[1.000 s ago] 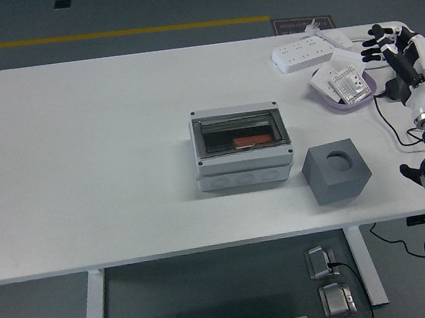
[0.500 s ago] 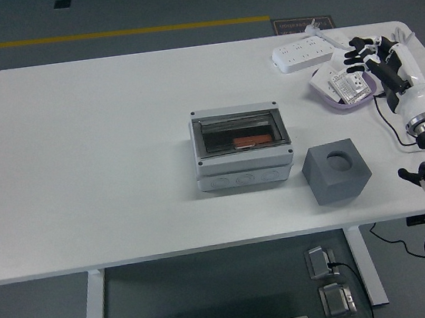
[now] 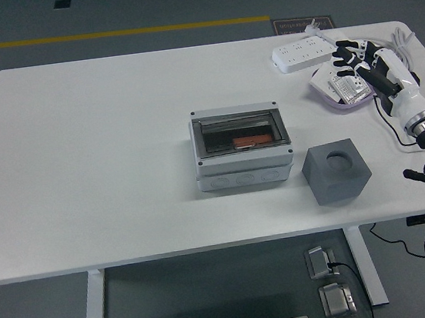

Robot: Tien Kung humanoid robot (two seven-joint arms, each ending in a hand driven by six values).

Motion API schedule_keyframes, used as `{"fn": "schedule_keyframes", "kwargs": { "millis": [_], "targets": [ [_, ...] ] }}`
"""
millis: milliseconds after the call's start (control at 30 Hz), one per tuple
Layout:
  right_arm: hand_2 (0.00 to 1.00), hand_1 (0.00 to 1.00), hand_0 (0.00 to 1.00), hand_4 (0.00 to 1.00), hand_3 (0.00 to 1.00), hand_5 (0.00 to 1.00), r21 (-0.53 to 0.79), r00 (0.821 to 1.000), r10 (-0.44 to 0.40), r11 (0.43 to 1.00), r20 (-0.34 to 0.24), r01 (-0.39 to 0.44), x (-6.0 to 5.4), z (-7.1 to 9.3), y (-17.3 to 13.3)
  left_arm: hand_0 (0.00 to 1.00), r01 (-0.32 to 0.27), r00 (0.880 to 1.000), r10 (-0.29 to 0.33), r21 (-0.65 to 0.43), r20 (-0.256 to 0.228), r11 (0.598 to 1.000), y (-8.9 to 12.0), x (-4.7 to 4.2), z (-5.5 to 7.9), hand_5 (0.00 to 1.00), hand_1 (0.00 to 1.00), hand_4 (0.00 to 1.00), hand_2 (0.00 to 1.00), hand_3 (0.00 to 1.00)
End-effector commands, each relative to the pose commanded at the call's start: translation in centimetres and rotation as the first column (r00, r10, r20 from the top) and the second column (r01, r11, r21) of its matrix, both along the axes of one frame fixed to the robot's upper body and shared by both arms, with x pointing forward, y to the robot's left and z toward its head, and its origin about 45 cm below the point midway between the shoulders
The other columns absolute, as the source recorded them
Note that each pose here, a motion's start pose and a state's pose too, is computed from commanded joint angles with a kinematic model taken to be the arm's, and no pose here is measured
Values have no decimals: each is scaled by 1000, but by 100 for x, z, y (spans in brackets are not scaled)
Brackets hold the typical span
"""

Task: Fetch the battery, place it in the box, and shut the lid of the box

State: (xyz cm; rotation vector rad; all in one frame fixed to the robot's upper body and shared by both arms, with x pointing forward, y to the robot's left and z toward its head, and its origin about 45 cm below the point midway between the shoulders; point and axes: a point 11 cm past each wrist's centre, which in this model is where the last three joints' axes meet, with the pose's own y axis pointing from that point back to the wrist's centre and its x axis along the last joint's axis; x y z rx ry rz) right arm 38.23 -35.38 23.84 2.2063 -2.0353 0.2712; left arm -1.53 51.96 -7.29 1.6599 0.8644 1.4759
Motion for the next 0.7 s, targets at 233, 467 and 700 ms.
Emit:
{"fn": "schedule_keyframes", "kwargs": {
  "millis": [233,467,700],
  "targets": [
    [998,998,998,998,998,879,19,1000,-7,1000,-1,7,-1,46,-13,430,-5,1000,5,-5,0,1000,-29,-13,-16,2,564,129,518,489],
    [998,998,998,998,998,998,28,1000,-7,1000,-5,7,-9,64,-14,431,-11,1000,11,-10,-1,1000,-59,-38,-32,2,564,130,517,489],
    [998,998,998,998,998,998,104,1000,-18,994,7,17,-33,44,-36,431,-18,1000,18,-13,1,1000,-80,-54,-44,2,565,129,518,489]
  ]
}}
